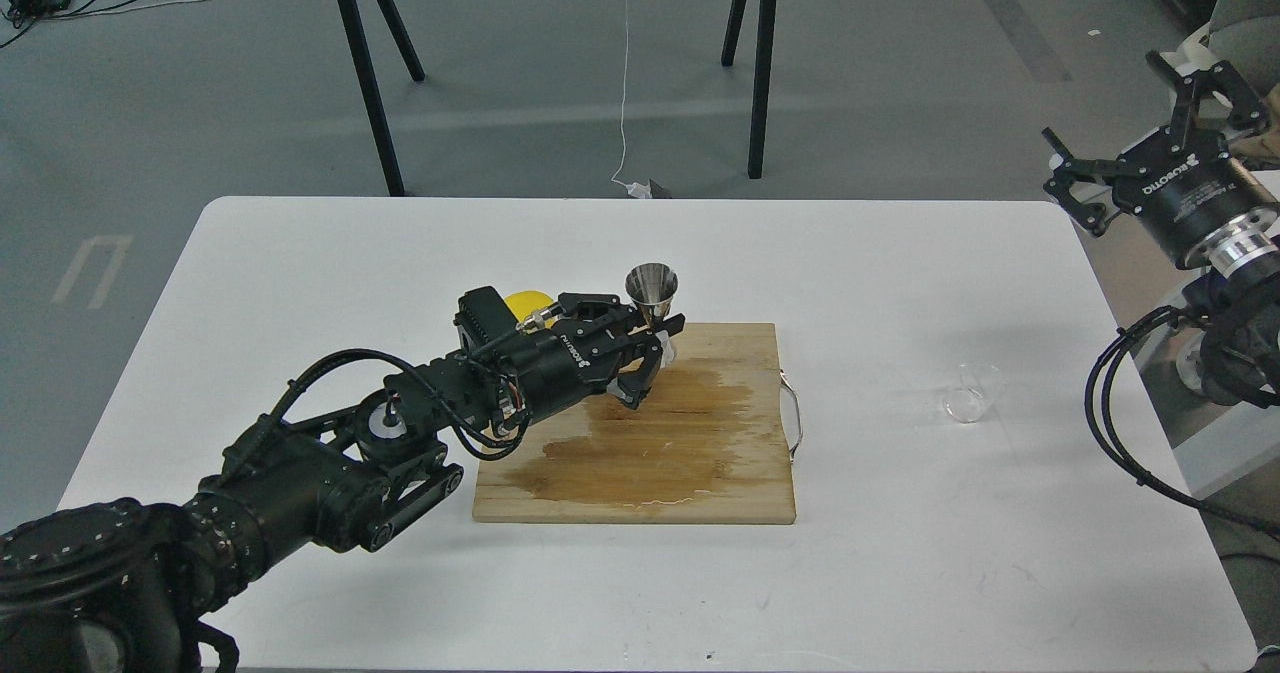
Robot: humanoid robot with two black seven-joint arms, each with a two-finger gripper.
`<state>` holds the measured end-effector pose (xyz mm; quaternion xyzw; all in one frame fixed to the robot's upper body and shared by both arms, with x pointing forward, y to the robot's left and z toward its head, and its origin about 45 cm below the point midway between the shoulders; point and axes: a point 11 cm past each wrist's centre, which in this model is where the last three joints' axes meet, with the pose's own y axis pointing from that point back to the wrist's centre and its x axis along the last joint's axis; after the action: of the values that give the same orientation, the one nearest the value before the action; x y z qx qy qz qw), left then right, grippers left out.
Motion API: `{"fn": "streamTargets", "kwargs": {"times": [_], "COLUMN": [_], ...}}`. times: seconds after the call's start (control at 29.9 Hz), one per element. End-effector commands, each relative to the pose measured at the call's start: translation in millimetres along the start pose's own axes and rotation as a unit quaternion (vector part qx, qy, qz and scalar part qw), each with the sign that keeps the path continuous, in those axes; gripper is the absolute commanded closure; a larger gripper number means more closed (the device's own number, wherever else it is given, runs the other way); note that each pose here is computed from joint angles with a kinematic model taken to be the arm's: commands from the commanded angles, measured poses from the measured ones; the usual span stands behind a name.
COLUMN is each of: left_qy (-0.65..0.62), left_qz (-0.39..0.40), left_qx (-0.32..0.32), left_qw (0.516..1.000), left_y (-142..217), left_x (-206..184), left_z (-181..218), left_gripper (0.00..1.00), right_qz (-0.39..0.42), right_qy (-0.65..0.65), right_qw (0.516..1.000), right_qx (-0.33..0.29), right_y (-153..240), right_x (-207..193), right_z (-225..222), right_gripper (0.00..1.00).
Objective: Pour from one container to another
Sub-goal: 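Lower the jigger onto the middle of the cutting board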
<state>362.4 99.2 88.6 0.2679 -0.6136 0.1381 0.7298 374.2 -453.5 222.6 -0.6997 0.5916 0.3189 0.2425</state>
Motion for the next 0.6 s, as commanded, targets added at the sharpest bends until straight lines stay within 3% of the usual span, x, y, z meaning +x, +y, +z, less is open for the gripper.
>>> {"fn": "streamTargets", "kwargs": {"times": [0.0, 0.33, 0.43, 0.57], "left_qy": [0.009, 0.007, 0.012, 0.019], "left_qz": [-0.016, -0.025, -0.027, -0.026], "left_qx": [-0.001, -0.007, -0.009, -0.013], "left_qw": [1.000, 1.000, 1.000, 0.999], "left_y": [7.5, 10.4, 11.5, 12.2], "left_x": [-18.8, -27.4, -31.1, -35.1], "left_z": [6.7, 11.9, 15.6, 21.5], "left_gripper": [0.98, 0.95, 0.88, 0.72], "right_qz": [0.013, 0.020, 0.020, 0.020], "right_qy": [-0.004, -0.002, -0.002, -0.002], "right_qw": [1.000, 1.000, 1.000, 1.000], "right_qx": [-0.005, 0.003, 0.004, 0.005], "right_y": [8.3, 8.8, 8.8, 8.1], "right_x": [9.5, 13.9, 13.9, 13.3], "right_z": [6.6, 0.3, 0.2, 0.3], "right_gripper": [0.01, 0.01, 0.01, 0.01]}}
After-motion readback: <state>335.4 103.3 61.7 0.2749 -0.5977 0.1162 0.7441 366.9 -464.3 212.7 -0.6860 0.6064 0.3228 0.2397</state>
